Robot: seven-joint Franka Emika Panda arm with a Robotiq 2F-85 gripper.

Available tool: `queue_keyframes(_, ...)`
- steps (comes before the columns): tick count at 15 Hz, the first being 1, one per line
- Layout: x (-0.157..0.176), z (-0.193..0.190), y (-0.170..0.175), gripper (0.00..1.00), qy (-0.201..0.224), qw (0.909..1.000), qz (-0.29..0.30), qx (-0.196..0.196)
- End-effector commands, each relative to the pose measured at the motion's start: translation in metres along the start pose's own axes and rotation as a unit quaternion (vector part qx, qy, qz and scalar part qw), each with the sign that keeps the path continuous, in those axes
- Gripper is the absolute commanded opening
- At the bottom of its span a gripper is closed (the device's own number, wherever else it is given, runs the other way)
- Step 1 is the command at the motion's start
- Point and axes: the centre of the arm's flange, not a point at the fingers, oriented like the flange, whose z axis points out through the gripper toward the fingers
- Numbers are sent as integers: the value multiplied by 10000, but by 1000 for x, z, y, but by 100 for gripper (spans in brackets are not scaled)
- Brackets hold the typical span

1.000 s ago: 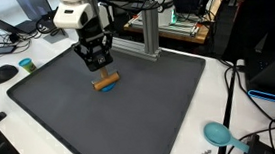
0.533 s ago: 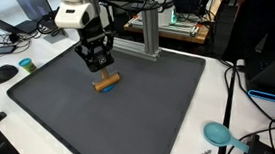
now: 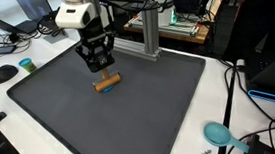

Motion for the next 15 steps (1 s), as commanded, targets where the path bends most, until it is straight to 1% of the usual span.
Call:
queue_keyframes(1,17,17,-11,22,276,9995,-90,145)
queue_keyframes(8,22,18,-13,22,230,9995,-147,138)
queue_keyframes(12,10,22,-11,22,-23,9998,-77,201)
queue_keyframes(15,0,26,-8,22,-117,9997,8,210)
